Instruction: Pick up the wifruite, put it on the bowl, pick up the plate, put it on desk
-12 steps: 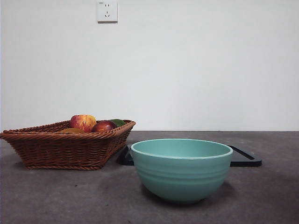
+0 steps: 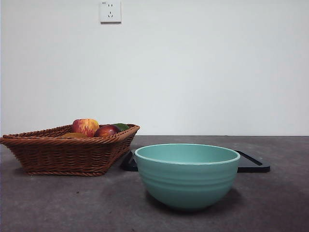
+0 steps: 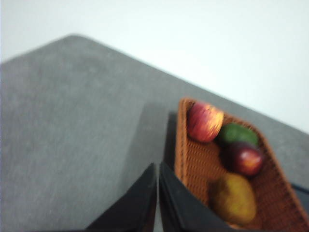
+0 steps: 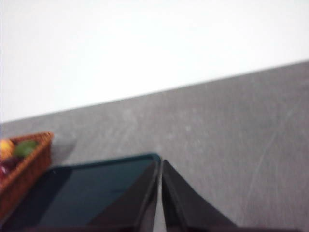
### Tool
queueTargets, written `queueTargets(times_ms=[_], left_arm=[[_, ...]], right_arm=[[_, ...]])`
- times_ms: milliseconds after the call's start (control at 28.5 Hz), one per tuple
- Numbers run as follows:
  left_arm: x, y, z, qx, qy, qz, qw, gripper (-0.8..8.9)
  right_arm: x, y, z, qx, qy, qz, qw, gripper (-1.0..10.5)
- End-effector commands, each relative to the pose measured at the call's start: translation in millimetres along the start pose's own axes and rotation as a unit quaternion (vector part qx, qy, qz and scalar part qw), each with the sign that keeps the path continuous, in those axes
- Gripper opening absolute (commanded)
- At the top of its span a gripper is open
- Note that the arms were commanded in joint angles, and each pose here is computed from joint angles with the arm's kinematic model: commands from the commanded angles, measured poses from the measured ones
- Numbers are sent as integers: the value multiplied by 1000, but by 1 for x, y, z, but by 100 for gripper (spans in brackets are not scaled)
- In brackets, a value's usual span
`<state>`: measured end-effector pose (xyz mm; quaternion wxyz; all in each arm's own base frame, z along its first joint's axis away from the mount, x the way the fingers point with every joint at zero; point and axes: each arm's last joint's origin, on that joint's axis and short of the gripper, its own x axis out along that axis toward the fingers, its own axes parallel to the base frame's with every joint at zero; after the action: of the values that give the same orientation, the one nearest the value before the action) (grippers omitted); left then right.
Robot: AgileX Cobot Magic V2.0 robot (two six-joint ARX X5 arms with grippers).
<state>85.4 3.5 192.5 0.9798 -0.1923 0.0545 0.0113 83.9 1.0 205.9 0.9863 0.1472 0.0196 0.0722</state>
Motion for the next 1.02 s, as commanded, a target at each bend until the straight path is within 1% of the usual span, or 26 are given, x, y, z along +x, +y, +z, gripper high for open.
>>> queueTargets(times_ms=[35, 175, 280, 421, 561, 666, 771, 876, 982, 1017], left_arm=[[-5, -7, 15, -2, -5, -11, 1000, 10], [-12, -16, 34, 3, 6, -25, 1000, 10], [-15, -23, 48, 18, 23, -40, 999, 10], [-15, -31, 64, 47, 62, -58, 995, 10], [-10, -40, 80, 75, 115, -94, 986, 10], [-5, -47, 91, 87, 153, -127, 976, 10], [0, -54, 101, 95, 188, -158, 965, 10], [4, -61, 111, 104, 217, -180, 954, 10], [7, -68, 119, 115, 243, -197, 943, 10], [7, -71, 122, 118, 255, -207, 937, 10]], right_arm=[[-3, 5, 13, 6, -2, 0, 1000, 6], [-7, 13, 36, -1, 10, -1, 1000, 6], [-9, 19, 54, -21, 28, 8, 999, 6], [-7, 27, 76, -38, 70, 22, 997, 6], [-3, 34, 99, -61, 123, 43, 990, 6], [1, 40, 113, -72, 162, 69, 982, 6], [6, 45, 123, -85, 199, 81, 973, 6], [10, 50, 129, -93, 241, 97, 961, 6], [14, 55, 130, -99, 291, 119, 944, 6], [16, 57, 129, -101, 315, 134, 934, 6]])
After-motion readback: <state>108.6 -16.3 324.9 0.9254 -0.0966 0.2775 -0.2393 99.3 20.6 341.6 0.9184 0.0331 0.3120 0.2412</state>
